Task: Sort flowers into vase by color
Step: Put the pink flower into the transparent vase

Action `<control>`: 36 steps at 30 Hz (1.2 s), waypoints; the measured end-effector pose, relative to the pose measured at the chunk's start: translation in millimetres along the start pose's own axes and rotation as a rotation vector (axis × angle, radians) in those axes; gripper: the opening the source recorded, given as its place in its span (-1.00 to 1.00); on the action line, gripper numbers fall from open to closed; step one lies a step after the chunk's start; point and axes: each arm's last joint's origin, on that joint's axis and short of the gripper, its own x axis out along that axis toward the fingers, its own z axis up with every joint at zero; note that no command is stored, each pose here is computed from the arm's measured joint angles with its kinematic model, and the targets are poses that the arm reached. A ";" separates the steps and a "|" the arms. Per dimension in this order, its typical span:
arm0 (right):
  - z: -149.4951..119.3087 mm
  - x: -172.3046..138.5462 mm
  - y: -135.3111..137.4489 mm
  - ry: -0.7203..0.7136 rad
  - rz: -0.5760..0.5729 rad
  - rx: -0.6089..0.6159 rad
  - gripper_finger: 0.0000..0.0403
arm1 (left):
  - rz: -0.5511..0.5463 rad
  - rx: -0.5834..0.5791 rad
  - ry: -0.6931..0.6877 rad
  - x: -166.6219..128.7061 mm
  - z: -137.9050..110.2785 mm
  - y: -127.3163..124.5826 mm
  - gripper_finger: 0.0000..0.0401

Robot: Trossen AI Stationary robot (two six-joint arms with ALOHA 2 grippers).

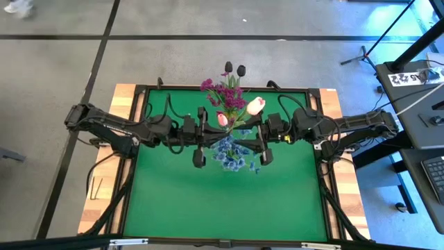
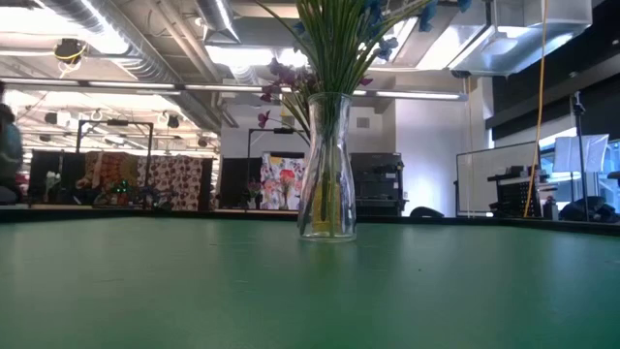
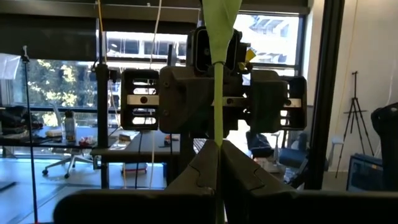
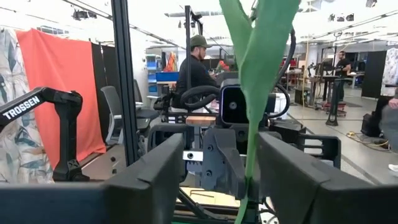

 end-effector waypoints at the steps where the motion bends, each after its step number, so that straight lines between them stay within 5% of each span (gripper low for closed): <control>1: 0.1 0.0 -0.1 -0.001 0.000 0.000 -0.03 | 0.000 -0.002 0.000 0.0 0.0 0.0 -1.00; 14: 0.0 0.0 -0.1 0.000 0.000 0.000 -0.69 | -0.021 -0.024 0.012 -1.3 -1.2 -6.4 -1.00; 28: -1.5 0.0 0.5 0.016 0.018 0.002 -0.35 | -0.023 -0.034 0.019 -1.5 -1.9 -7.4 -1.00; 36: -1.7 0.0 0.1 0.018 0.008 0.003 -0.35 | -0.037 -0.069 0.021 -2.6 -1.9 -12.3 -1.00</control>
